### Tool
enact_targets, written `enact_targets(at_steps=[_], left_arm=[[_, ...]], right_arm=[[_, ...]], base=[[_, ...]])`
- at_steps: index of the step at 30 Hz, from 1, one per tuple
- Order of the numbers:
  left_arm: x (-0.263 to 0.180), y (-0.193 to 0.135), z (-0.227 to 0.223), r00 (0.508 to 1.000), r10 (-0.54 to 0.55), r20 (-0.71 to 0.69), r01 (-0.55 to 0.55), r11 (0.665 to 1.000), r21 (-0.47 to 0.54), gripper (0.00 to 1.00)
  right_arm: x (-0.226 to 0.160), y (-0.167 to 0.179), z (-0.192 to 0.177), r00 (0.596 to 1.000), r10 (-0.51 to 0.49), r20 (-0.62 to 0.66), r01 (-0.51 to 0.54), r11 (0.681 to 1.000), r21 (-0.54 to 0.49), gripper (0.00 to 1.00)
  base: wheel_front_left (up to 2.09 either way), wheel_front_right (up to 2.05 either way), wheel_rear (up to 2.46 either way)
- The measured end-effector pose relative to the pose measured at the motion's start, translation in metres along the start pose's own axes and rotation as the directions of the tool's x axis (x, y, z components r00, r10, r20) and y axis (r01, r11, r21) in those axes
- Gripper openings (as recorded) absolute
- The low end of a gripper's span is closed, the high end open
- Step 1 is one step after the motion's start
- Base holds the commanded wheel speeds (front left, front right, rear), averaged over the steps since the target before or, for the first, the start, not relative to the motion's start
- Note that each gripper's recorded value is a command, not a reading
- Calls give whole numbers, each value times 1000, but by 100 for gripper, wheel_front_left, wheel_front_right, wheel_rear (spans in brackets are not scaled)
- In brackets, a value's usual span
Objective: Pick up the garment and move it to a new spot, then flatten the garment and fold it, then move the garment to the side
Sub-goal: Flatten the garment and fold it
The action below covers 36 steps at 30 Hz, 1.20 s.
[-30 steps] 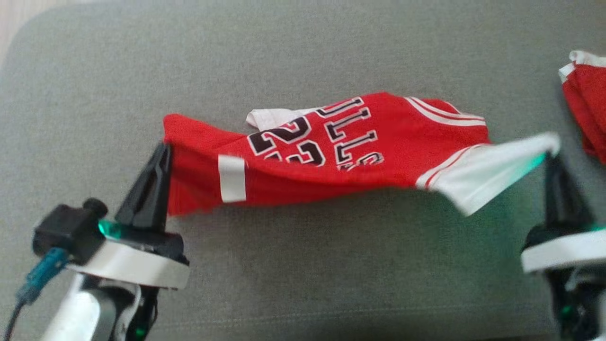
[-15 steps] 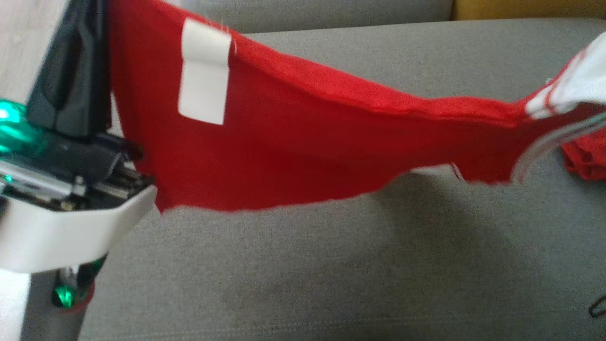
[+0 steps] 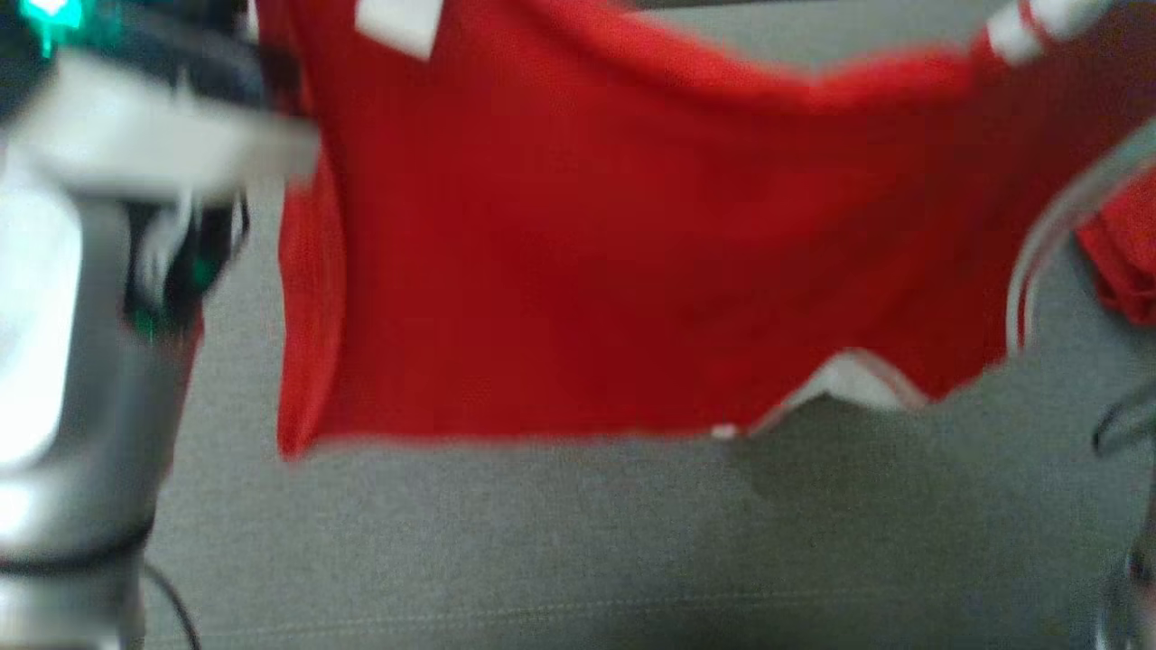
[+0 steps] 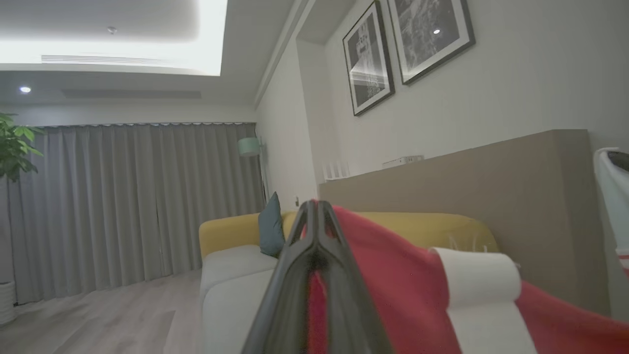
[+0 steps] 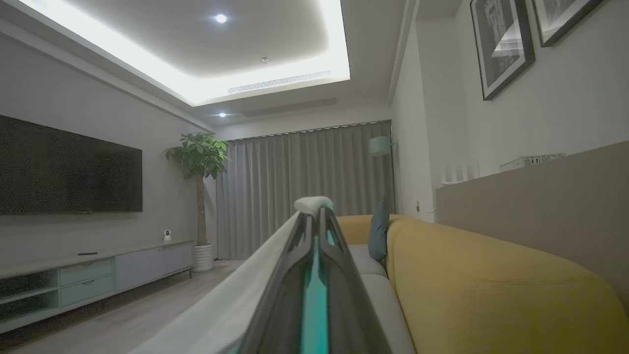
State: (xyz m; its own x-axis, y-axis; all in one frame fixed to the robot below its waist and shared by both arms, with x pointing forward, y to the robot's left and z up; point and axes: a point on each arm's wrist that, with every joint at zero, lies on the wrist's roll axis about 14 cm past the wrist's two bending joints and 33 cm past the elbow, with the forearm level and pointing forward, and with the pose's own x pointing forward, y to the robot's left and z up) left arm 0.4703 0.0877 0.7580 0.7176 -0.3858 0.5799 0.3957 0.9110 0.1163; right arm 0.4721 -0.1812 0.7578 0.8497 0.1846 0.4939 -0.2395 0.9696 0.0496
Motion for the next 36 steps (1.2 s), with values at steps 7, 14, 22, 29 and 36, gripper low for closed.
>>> enact_targets(at_steps=[7, 14, 22, 29, 36], left_arm=[[67, 42, -27, 997, 80, -1, -80, 996, 37, 0], [97, 70, -28, 986, 169, -15, -169, 986, 12, 0], [42, 71, -186, 894, 228, -385, -288, 952, -106, 0], [-68, 48, -312, 686, 202, -699, -391, 913, -120, 0], [-100, 45, -332, 643, 207, -737, -434, 892, -128, 0]], right_arm=[[79, 4, 12, 997, 38, 72, -39, 999, 15, 0], [117, 29, 41, 982, 85, 168, -90, 996, 26, 0], [99, 23, -131, 968, 54, -245, -34, 996, 84, 0], [31, 8, -261, 862, -1, -506, 95, 982, 161, 0], [-30, 13, -314, 800, -9, -600, 197, 949, 248, 0]], base=[[0, 0, 0], [0, 0, 0], [0, 0, 0], [0, 0, 0], [0, 0, 0]])
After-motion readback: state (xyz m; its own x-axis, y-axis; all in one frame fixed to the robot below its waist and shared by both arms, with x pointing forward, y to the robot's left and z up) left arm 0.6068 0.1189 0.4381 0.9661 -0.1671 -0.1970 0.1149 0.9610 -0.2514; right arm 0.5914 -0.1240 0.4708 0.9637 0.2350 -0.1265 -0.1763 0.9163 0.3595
